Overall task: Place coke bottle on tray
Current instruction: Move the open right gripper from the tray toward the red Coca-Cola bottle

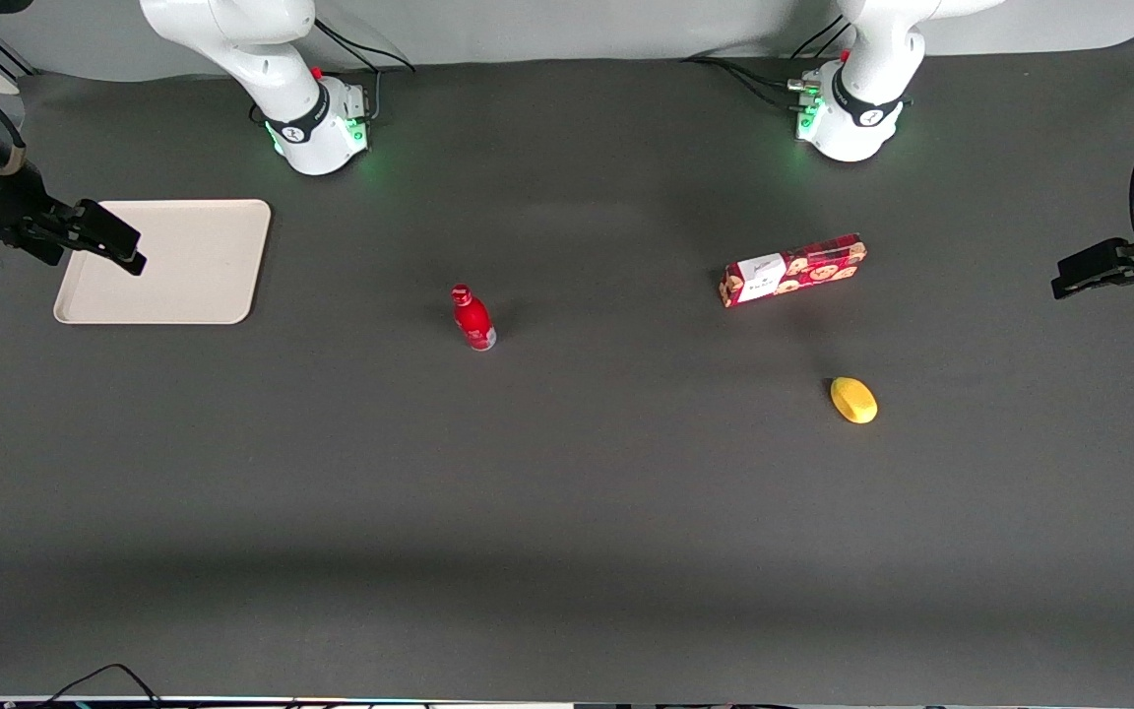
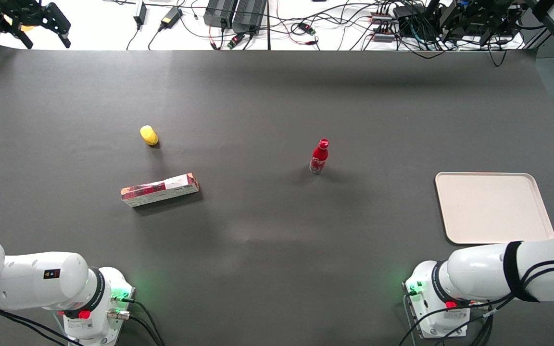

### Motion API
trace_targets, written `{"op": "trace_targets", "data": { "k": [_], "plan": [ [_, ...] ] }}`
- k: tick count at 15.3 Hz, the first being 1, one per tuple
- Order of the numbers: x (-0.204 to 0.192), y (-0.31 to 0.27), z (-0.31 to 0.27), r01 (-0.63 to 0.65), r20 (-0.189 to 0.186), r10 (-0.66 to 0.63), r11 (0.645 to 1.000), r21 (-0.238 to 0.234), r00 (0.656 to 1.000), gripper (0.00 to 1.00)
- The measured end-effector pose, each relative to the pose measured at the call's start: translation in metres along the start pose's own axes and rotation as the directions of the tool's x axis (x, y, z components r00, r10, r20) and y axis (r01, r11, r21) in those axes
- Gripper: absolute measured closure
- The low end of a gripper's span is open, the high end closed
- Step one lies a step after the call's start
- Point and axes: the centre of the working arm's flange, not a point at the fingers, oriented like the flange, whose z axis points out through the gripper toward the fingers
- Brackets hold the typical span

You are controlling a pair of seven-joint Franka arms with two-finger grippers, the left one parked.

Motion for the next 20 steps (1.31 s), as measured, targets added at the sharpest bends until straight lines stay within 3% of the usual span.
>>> {"op": "trace_targets", "data": {
  "k": [7, 11, 14, 20],
  "plan": [
    [0.006, -0.014, 0.018, 0.022, 0.035, -0.022, 1.000, -0.001, 0.999, 0.00],
    [-0.018, -0.079, 0.020, 0.055, 0.080, -0.060, 0.996, 0.067, 0.995, 0.00],
    [-0.050, -0.152, 0.042, 0.068, 0.127, -0.075, 0.996, 0.058, 0.989, 0.00],
    [-0.066, -0.244, 0.154, -0.030, 0.129, 0.017, 0.994, 0.101, 0.992, 0.00]
  ]
}}
